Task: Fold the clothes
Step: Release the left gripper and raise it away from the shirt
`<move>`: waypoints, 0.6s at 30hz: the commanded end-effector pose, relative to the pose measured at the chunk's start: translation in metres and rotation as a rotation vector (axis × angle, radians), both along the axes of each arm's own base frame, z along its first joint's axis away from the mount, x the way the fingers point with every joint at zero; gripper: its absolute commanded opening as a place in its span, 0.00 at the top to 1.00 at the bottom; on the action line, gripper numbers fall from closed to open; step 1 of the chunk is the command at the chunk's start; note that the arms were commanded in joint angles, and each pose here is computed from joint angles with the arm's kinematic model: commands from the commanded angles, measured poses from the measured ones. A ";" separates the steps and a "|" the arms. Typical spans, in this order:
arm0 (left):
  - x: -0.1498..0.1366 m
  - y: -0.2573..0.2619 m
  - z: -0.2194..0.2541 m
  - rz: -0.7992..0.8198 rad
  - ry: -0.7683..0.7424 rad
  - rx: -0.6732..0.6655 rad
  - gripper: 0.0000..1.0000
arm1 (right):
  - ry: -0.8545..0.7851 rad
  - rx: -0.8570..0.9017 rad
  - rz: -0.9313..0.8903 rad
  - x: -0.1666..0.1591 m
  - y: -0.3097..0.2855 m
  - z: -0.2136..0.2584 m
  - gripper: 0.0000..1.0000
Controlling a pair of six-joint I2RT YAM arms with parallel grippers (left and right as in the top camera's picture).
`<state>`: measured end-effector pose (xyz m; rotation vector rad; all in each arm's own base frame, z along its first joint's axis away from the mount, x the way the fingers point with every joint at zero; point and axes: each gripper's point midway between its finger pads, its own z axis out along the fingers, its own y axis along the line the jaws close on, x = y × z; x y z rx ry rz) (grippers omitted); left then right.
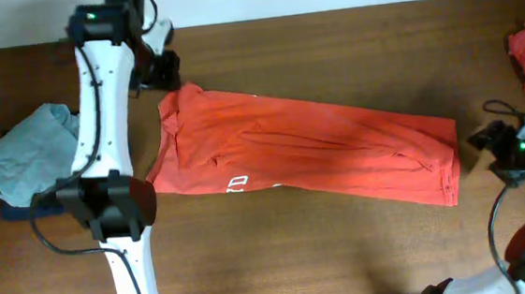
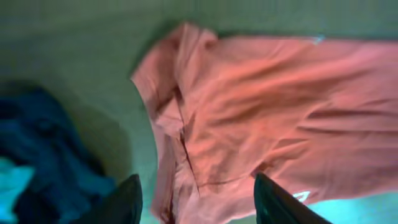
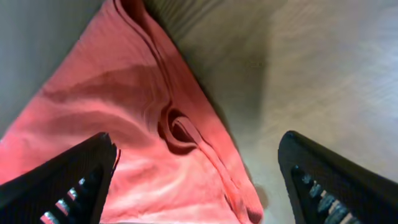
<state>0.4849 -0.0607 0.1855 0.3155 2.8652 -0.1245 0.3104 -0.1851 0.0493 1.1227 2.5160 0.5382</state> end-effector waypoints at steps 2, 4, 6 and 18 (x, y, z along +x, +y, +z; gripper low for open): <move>-0.005 0.002 0.063 0.026 -0.137 -0.023 0.36 | 0.014 0.111 0.156 0.012 0.035 -0.040 0.16; -0.004 0.002 0.081 0.025 -0.194 -0.030 0.34 | 0.043 0.135 0.177 0.012 0.042 -0.055 0.17; -0.006 0.000 0.092 0.022 -0.225 -0.041 0.31 | 0.066 0.157 0.187 0.010 0.048 -0.066 0.17; -0.008 -0.002 0.097 0.016 -0.232 -0.057 0.30 | 0.113 0.224 0.255 -0.002 0.072 -0.068 0.30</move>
